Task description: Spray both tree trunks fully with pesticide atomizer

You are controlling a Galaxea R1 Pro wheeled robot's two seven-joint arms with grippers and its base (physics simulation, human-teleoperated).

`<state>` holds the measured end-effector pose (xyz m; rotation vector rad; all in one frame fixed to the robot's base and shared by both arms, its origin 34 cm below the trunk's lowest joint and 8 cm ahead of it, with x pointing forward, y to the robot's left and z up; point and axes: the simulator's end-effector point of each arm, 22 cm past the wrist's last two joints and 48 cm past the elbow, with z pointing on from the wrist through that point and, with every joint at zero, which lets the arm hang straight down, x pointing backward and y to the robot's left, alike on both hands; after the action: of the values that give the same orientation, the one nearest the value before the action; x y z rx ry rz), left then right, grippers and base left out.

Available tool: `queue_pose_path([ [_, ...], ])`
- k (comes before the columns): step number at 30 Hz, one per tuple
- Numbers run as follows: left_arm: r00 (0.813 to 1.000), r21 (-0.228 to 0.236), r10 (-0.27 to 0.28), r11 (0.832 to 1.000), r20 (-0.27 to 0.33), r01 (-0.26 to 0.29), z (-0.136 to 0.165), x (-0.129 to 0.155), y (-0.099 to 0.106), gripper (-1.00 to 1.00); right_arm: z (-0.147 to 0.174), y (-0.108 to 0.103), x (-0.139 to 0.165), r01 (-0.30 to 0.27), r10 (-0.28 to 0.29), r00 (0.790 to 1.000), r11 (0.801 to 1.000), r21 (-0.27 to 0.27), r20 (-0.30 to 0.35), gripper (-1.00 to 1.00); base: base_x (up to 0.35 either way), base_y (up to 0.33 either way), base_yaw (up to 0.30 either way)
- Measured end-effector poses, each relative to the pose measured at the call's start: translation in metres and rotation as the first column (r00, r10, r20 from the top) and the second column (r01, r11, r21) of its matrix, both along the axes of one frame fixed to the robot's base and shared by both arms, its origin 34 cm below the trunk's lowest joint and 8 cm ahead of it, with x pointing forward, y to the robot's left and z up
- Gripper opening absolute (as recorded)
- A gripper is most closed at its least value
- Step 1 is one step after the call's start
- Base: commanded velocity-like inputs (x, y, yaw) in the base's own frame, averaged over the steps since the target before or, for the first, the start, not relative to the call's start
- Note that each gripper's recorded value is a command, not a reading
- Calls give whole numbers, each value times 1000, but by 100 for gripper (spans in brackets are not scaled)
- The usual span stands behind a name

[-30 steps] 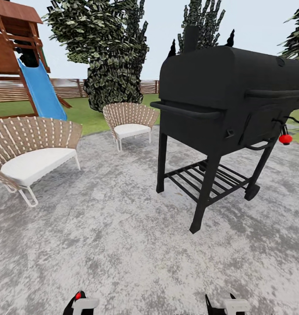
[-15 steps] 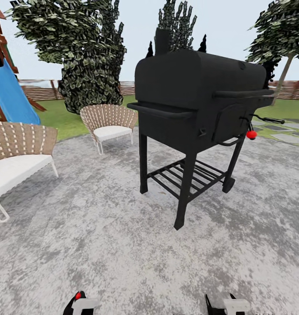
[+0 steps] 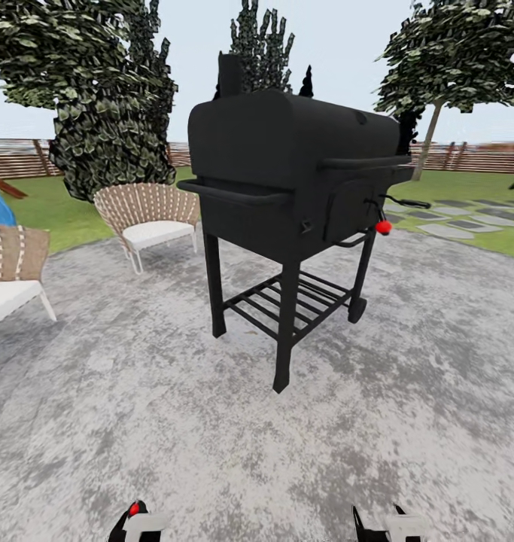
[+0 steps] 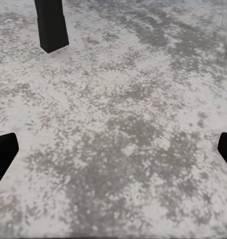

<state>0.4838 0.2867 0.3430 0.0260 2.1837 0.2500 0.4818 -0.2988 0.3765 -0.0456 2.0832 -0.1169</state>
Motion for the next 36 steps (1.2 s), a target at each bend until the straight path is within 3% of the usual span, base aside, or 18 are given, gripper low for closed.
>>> queue_pose_path([
  [30,1000,-2,1,1000,14,-1,5,3,0,-100,4,0,3,0,0,1000,1000,0,12,100,0,0,-289],
  [36,1000,-1,2,1000,16,-2,6,4,1,-100,5,0,3,0,0,1000,1000,0,14,100,151,-75,-290],
])
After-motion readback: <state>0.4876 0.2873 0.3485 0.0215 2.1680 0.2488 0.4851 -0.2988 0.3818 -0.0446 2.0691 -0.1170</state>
